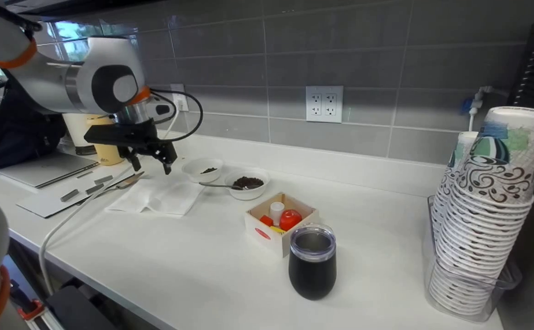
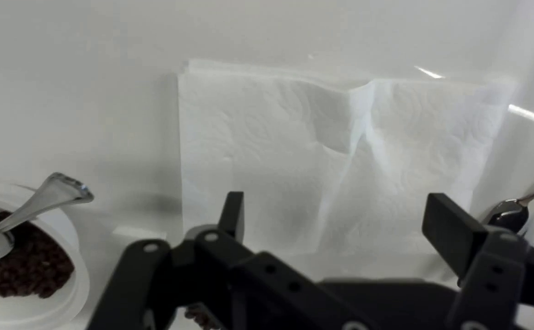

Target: Fold the white napkin in half.

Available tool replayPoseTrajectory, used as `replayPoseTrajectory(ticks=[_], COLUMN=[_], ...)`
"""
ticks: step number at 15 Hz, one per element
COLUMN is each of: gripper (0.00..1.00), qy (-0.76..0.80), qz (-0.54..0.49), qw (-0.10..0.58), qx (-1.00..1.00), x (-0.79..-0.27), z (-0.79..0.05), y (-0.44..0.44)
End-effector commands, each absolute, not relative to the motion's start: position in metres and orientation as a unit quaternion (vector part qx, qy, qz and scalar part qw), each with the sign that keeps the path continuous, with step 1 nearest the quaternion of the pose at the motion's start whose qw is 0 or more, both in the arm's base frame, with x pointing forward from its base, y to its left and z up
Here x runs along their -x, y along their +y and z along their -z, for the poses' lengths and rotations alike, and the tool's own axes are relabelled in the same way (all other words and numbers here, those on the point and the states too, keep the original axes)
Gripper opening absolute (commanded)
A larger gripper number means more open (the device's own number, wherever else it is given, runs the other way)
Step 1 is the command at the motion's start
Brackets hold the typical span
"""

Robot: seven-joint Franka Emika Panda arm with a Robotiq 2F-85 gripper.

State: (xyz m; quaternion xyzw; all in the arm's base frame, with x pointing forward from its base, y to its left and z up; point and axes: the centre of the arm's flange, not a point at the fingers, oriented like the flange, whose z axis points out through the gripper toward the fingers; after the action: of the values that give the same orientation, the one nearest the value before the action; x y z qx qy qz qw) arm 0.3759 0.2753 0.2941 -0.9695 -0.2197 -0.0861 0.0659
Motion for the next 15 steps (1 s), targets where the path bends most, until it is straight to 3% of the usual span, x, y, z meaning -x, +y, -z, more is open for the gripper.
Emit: replayPoseTrajectory(ticks=[1,13,14,15], gripper=[1.0,1.0,0.81,0.75], qy=[-0.218,-0.236,-0.239,-0.24], qz=[0.073,0.039,0.038,0.037], qw=[0.073,0.034,0.032,0.026], qx=[0.971,0.97,0.97,0.97], x=[-0.4,-0.418,-0.418,-0.419], z=[-0.254,-0.187,-0.183,-0.18], y=[0.307,0.349,0.35,0.35])
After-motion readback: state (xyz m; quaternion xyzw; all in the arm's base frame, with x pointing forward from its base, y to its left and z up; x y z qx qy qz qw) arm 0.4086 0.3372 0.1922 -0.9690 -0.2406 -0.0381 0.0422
